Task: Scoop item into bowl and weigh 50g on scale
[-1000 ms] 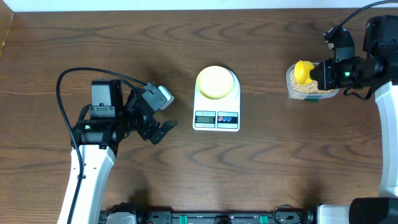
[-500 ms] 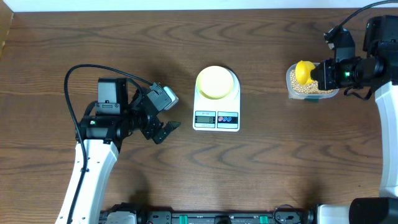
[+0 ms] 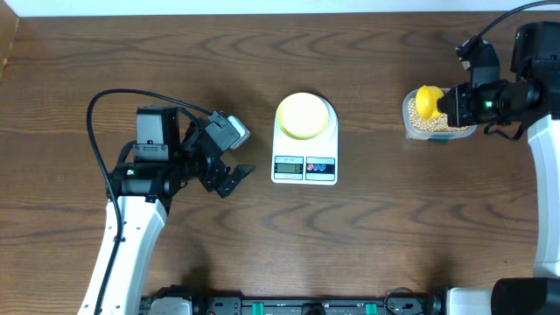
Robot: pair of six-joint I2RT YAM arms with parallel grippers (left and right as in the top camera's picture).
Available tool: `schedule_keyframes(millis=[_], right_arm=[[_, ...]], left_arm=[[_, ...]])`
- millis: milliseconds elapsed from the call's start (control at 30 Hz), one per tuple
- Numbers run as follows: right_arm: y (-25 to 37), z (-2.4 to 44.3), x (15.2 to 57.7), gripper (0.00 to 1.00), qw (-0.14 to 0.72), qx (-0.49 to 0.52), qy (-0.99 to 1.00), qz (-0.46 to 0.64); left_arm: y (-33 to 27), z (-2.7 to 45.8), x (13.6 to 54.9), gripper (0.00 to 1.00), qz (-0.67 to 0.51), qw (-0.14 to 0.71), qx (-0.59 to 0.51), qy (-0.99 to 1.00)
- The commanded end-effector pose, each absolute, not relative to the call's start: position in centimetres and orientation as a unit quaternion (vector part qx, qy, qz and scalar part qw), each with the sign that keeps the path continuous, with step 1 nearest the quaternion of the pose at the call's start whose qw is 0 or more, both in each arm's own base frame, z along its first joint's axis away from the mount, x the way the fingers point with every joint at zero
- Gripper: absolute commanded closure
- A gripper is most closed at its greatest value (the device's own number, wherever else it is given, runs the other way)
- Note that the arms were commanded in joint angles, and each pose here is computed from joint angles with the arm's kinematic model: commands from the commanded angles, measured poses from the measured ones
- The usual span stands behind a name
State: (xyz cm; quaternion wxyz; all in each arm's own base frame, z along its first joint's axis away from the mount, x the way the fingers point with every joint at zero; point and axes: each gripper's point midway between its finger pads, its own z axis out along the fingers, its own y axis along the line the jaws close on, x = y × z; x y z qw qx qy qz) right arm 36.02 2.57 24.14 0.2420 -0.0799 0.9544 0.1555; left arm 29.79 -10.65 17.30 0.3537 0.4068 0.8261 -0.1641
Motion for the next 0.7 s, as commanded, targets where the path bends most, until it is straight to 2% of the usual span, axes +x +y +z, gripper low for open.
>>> schedule_keyframes(millis=[0, 667], right_arm=[[2.87, 24.71, 36.25, 0.99, 0.249, -0.089, 0.952, 0.155], [2.96, 24.67, 36.1, 0.99, 0.246, -0.086, 0.952, 0.159]], left_arm=[[-10.81, 17.91, 30.02, 0.02, -0.168, 0.358, 0.403, 0.825], [-10.81, 17.91, 30.02, 0.02, -0.168, 0.358, 0.403, 0.826]])
